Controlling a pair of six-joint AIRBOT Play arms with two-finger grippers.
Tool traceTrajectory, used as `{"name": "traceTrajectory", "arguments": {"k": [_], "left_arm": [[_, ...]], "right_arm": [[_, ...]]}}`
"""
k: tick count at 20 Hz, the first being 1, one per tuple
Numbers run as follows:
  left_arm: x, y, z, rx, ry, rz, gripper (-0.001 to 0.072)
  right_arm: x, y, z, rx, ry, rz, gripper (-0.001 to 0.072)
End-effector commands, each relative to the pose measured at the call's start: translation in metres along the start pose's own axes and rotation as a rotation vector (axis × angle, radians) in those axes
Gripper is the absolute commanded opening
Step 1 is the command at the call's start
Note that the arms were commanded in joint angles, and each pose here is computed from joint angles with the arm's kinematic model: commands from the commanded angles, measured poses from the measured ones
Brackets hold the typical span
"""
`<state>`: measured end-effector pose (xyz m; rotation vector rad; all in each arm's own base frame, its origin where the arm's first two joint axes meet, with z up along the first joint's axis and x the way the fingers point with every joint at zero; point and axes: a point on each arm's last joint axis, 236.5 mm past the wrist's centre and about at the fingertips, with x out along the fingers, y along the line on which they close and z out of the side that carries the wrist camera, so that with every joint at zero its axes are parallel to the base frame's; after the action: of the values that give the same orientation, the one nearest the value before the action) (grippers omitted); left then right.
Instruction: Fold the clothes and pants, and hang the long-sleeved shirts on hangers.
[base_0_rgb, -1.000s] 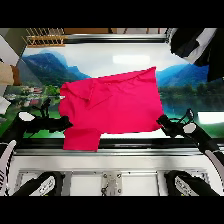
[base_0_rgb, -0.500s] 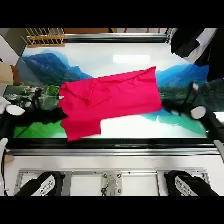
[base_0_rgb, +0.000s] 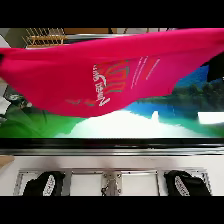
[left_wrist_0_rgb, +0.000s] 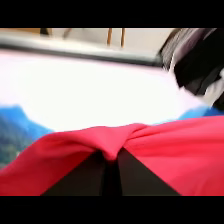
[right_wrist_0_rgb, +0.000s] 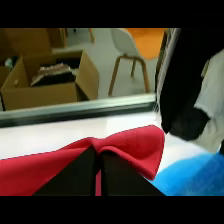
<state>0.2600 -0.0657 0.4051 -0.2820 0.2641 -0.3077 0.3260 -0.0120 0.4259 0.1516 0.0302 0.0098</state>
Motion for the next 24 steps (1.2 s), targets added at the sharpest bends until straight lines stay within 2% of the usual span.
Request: {"name": "traceTrajectory", "arguments": {"k": [1, 5, 9, 13, 17, 21, 24], "left_arm": [[-0.079, -0.065, 0.033, 0.051, -0.201, -0.054, 0.0013], [-0.096, -0.079, 0.041, 0.044, -0.241, -0.069, 0.0012], [-0.032, -0.032, 0.022, -0.085, -0.08, -0.042, 0.0012], [0.077, 0.058, -0.049, -0.28, 0.218, 0.029, 0.0013], [0.178, 0.137, -0.125, -0.397, 0.399, 0.085, 0.0013], [0.278, 0.175, -0.181, -0.401, 0.491, 0.086, 0.0013], [0.33, 0.199, -0.209, -0.421, 0.53, 0.094, 0.0013]], "right_arm": [[-0.065, 0.018, 0.048, -0.041, -0.15, 0.016, 0.0014], [-0.086, 0.023, 0.052, -0.049, -0.169, 0.023, 0.0013], [-0.054, 0.017, 0.012, -0.035, 0.001, 0.022, 0.0013], [0.024, -0.002, -0.079, 0.014, 0.34, 0.016, 0.0013], [0.117, -0.027, -0.201, 0.058, 0.664, 0.001, 0.0013], [0.196, -0.037, -0.305, 0.086, 0.794, -0.005, 0.0013], [0.242, -0.037, -0.339, 0.091, 0.765, -0.008, 0.0013]]}}
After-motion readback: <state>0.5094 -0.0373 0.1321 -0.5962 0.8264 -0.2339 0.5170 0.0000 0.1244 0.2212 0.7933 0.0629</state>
